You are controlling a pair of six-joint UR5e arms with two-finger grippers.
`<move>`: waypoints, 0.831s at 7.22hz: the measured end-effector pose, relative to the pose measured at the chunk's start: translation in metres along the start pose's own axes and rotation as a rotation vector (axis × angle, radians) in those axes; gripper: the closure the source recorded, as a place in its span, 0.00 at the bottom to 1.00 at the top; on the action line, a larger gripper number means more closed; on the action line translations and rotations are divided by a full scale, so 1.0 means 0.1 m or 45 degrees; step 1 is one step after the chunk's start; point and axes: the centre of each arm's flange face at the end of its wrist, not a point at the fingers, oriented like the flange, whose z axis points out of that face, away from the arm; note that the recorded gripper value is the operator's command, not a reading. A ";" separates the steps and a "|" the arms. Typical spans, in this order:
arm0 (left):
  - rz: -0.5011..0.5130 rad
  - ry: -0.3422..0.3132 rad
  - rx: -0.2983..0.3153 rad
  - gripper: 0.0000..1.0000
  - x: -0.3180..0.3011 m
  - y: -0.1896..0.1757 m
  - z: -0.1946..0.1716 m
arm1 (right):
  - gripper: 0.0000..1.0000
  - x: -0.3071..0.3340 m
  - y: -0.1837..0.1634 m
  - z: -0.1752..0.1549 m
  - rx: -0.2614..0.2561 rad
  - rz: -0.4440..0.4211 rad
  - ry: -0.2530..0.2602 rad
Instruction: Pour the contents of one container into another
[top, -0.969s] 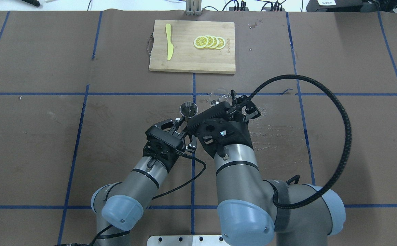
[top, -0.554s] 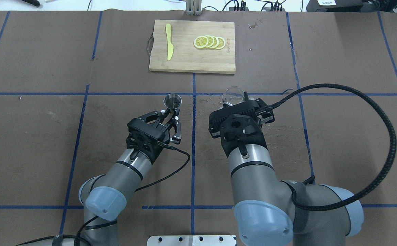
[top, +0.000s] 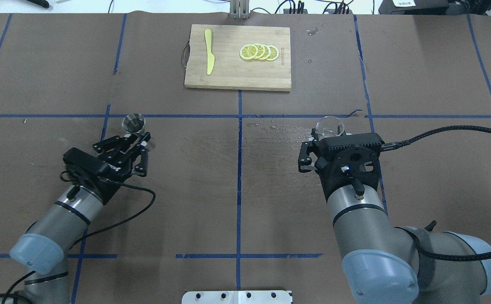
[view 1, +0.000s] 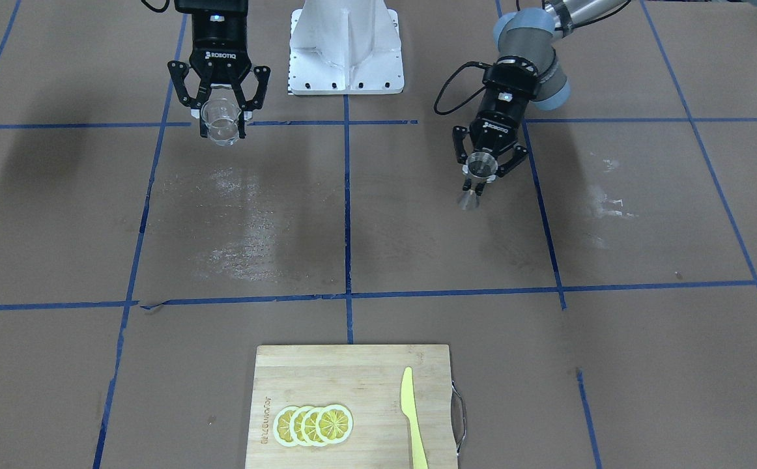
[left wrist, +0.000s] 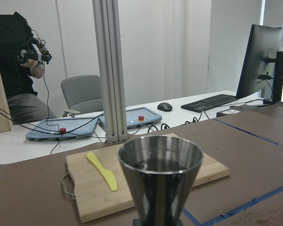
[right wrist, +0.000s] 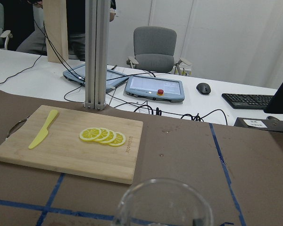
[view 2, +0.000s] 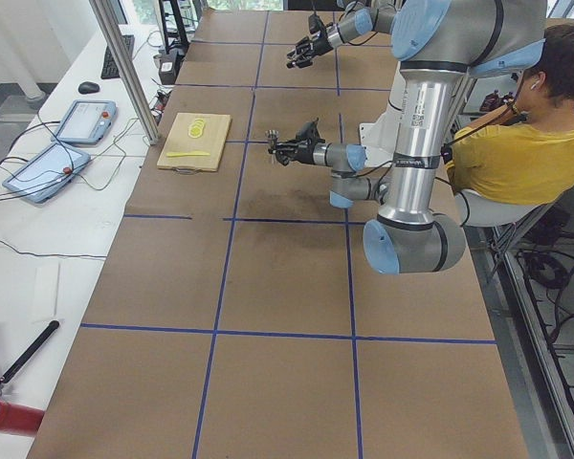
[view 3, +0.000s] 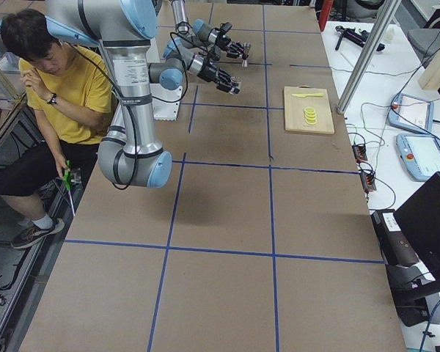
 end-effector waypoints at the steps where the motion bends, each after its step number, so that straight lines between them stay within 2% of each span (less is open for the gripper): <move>1: 0.008 -0.007 -0.005 1.00 -0.41 0.14 -0.25 | 1.00 0.20 0.11 0.03 -0.004 0.055 -0.042; 2: 0.021 -0.020 -0.017 1.00 -0.77 0.24 -0.48 | 1.00 0.37 0.20 0.04 -0.021 0.092 -0.079; 3: 0.030 -0.037 -0.027 1.00 -1.12 0.33 -0.70 | 1.00 0.50 0.28 0.07 -0.035 0.092 -0.087; 5: -0.032 -0.048 0.026 1.00 -1.77 0.51 -1.10 | 1.00 0.64 0.35 0.12 -0.045 0.072 -0.071; 6: -0.044 -0.089 0.055 1.00 -2.06 0.63 -1.24 | 1.00 0.67 0.36 0.14 -0.044 0.066 -0.063</move>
